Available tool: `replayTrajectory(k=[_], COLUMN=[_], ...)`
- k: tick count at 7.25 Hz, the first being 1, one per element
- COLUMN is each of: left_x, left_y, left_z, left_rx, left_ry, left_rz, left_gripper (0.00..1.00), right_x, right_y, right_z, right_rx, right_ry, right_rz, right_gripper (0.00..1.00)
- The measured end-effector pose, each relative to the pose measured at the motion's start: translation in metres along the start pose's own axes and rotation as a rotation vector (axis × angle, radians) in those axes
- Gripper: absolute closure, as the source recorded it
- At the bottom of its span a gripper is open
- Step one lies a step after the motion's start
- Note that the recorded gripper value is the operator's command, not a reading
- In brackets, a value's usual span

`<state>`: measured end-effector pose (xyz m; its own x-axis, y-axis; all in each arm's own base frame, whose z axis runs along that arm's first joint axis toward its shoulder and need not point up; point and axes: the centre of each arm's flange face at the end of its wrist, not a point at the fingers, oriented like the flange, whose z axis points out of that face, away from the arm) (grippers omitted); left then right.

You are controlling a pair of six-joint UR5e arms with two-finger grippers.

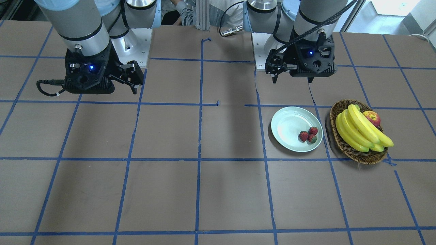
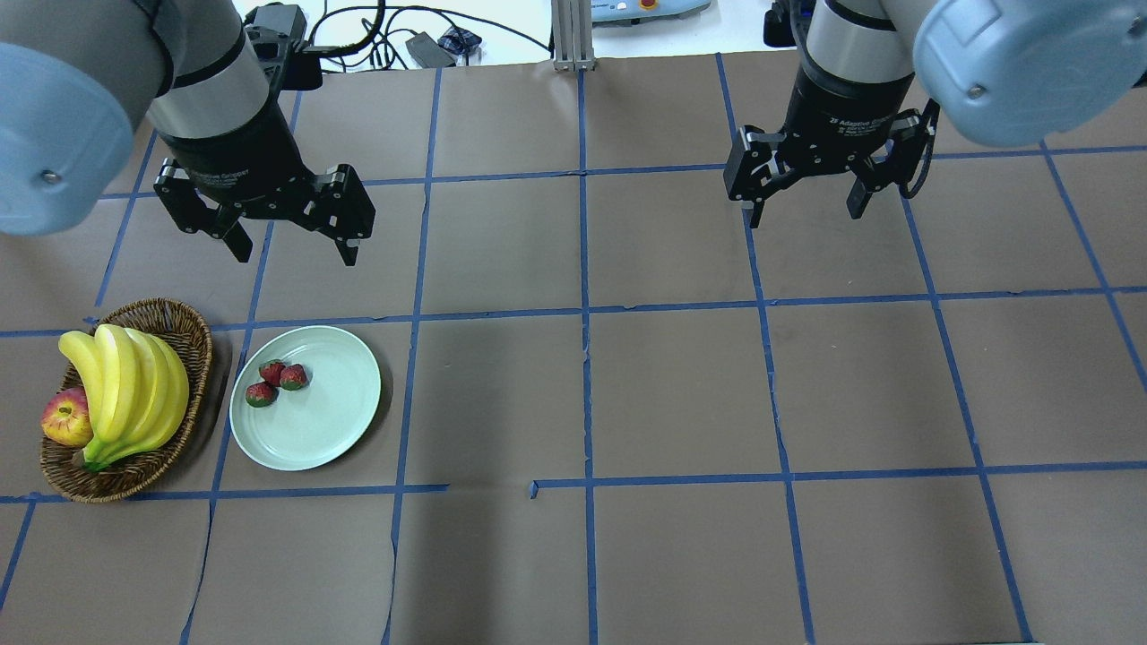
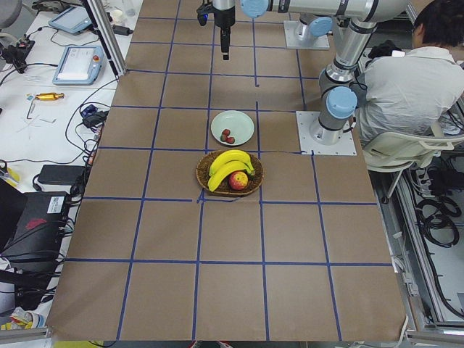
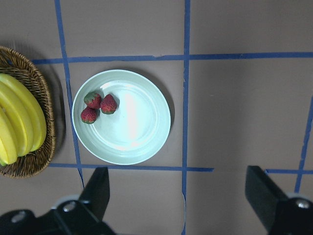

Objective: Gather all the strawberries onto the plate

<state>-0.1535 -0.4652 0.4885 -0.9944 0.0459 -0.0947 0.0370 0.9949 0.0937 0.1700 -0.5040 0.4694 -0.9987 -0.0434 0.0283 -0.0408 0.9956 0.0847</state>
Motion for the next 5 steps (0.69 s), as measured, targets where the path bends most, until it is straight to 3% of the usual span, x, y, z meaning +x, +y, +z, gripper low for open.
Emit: replayTrajectory(k=[3,5], left_x=[0.011,0.014], left_y=[0.009,0.0], left_z=[0.005,0.015], left_rx=[-0.049,-0.046], left_ry=[0.072,0.106], left_rz=[0.056,0.059], left_gripper=[0.0,0.0], right_x=[0.002,0.004], right_y=[-0.002,-0.002], right_z=[0.003,0.003], right_rx=[-0.004,-0.003], right_ry=[-0.002,-0.002], right_rz=[-0.016,-0.04], right_gripper=[0.0,0.0])
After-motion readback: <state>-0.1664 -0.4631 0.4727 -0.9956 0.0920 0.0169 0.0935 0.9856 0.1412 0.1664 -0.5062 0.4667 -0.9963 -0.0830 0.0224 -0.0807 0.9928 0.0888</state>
